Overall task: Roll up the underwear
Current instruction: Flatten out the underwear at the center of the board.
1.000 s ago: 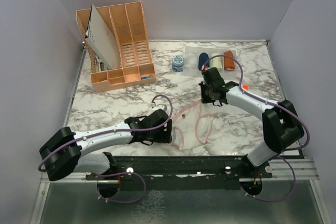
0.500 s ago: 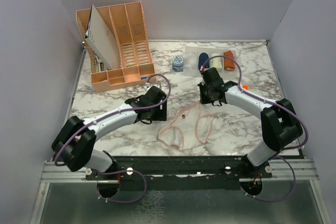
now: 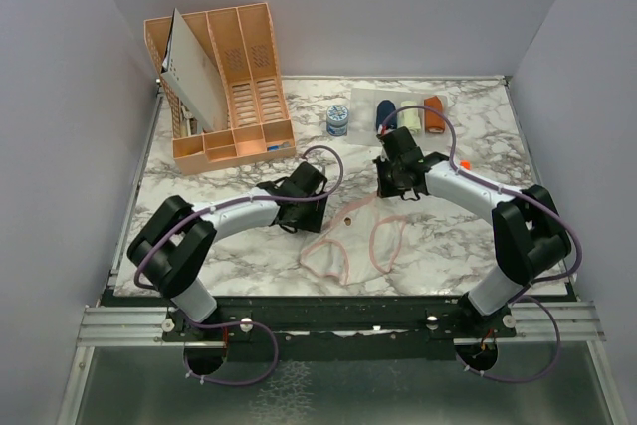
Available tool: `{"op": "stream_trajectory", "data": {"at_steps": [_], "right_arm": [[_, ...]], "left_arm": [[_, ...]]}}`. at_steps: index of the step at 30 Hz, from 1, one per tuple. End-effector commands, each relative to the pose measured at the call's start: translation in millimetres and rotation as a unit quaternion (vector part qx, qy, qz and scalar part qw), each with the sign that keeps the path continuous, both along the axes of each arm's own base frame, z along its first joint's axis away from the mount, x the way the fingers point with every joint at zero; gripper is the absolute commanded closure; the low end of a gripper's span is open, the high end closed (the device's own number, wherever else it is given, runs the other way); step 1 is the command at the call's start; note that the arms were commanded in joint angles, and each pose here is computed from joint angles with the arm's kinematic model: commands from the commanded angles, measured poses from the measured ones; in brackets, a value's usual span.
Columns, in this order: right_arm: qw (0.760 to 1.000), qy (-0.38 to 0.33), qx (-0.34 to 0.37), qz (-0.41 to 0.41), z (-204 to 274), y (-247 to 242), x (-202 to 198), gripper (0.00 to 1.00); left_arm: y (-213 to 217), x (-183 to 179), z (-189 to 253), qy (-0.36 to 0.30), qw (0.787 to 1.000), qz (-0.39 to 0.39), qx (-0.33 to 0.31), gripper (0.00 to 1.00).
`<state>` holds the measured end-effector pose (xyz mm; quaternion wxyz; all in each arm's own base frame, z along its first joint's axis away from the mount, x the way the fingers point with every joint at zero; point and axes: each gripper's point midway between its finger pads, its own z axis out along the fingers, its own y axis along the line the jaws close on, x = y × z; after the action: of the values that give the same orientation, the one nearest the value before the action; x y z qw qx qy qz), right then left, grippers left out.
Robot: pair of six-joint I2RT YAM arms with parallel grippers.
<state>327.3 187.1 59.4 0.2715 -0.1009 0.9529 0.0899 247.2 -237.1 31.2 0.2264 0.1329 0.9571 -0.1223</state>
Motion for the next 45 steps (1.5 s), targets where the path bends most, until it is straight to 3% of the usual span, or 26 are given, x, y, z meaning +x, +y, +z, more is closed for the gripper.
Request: {"op": "stream_trajectory", "data": {"at_steps": [1, 7, 15, 20, 23, 29, 35, 40, 45], "right_arm": [[1.0, 0.012, 0.005, 0.017, -3, 5, 0, 1.0], [1.0, 0.018, -0.004, 0.018, -9, 3, -1, 1.0], [1.0, 0.017, -0.01, 0.011, -9, -2, -3, 1.0], [1.0, 0.019, -0.015, 0.01, -9, -4, -4, 1.0], [1.0, 0.018, -0.015, 0.009, -7, -4, -4, 1.0], [1.0, 0.013, -0.019, 0.003, -5, -5, -1, 1.0], [1.0, -0.011, -0.009, -0.01, 10, -5, 4, 1.0], [0.997, -0.075, 0.029, -0.02, 47, -6, 6, 1.0], [0.991, -0.117, 0.053, -0.033, 73, -14, -5, 1.0]], "left_arm": [[-8, -4, -17, 0.024, 0.999, -0.022, -0.002, 0.39], [-15, -18, -30, 0.04, 0.998, -0.046, -0.007, 0.61], [-18, -37, -32, 0.044, 0.996, -0.077, 0.009, 0.62], [-2, -45, -42, 0.033, 0.996, -0.052, 0.067, 0.58], [11, -48, -58, 0.036, 0.992, -0.032, 0.113, 0.68], [10, -52, -72, 0.035, 0.988, -0.028, 0.147, 1.0], [4, -26, -30, -0.035, 0.991, -0.001, 0.131, 1.0], [17, -1, 38, -0.128, 0.984, 0.055, 0.112, 1.0], [40, 3, 79, -0.173, 0.976, 0.09, 0.091, 1.0]]}}
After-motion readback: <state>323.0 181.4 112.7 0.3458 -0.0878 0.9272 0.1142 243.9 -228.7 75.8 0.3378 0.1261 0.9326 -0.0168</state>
